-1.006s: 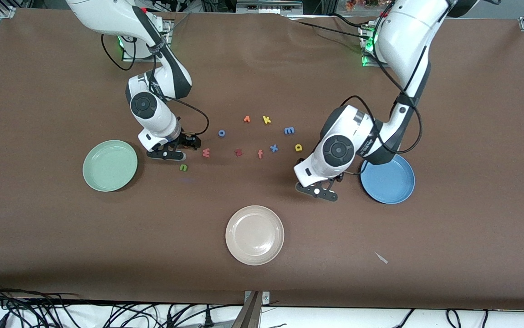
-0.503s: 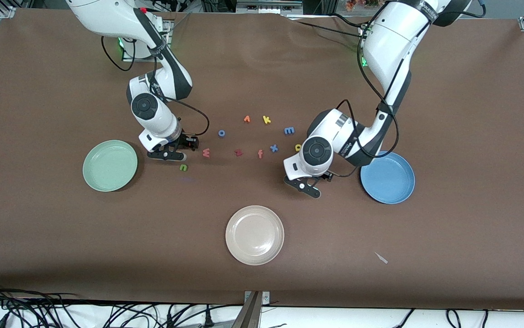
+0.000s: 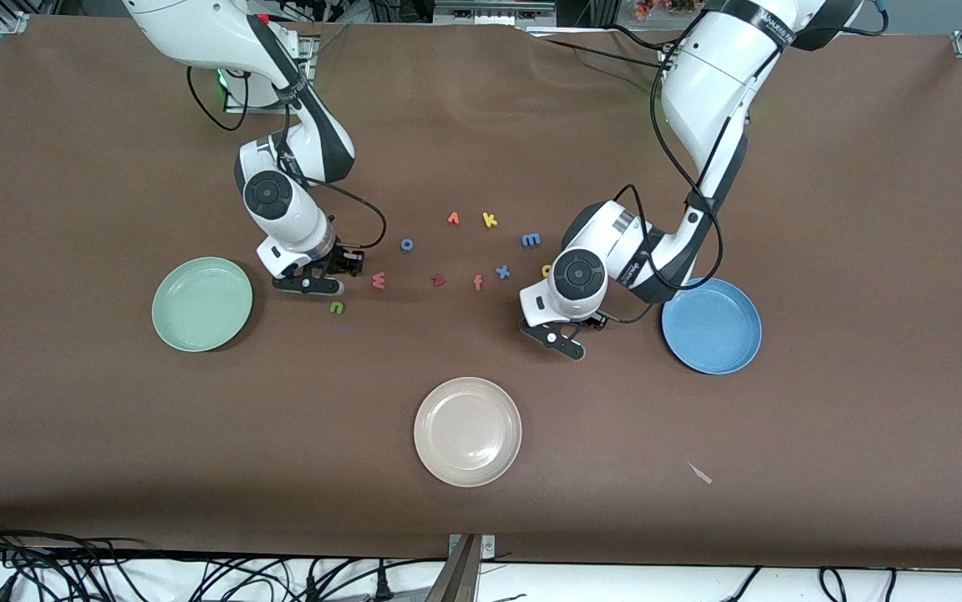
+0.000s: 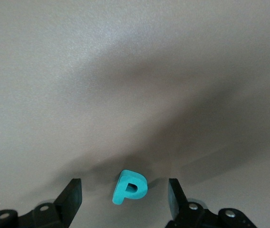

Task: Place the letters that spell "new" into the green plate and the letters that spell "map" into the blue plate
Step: 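Close the right gripper on the orange letter while the left gripper grasps the P, then drop the orange letter on the green plate while the left gripper drops the P, then reach the right gripper to the green U while the left gripper reaches the yellow letter, then grasp the green U with the right gripper while the left gripper grasps the yellow letter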

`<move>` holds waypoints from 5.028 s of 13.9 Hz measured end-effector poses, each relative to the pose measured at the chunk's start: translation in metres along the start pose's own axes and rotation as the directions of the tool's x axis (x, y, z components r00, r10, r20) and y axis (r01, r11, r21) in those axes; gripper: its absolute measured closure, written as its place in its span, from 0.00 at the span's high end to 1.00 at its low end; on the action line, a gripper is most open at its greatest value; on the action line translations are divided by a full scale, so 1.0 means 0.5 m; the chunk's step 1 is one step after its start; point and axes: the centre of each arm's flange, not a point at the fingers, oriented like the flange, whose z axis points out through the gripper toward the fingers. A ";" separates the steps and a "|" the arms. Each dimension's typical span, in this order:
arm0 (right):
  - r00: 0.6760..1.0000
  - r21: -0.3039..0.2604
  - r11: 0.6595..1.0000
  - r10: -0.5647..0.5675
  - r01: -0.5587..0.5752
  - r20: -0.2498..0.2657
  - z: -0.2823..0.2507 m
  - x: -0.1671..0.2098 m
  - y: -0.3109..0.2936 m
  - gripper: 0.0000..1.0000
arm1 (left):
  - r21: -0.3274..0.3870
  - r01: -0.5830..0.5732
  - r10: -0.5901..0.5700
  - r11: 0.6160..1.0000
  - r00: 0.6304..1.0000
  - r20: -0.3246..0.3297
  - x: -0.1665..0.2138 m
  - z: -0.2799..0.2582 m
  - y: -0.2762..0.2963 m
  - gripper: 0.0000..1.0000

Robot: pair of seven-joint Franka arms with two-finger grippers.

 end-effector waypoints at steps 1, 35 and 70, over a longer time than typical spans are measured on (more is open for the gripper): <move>1.000 0.000 1.000 -0.002 0.002 0.000 0.001 -0.001 -0.001 0.48 | 0.000 -0.003 0.003 1.000 1.000 0.000 0.000 0.001 0.000 0.74; 0.942 -0.045 0.949 -0.304 0.313 0.146 -0.095 0.250 0.421 0.60 | -0.063 -0.133 0.136 0.989 0.990 0.038 -0.085 -0.174 -0.319 1.00; 0.991 0.010 0.992 0.129 -0.129 0.028 -0.004 0.182 0.018 0.58 | 0.039 0.365 -0.366 0.930 0.930 0.040 -0.121 -0.127 -0.057 0.30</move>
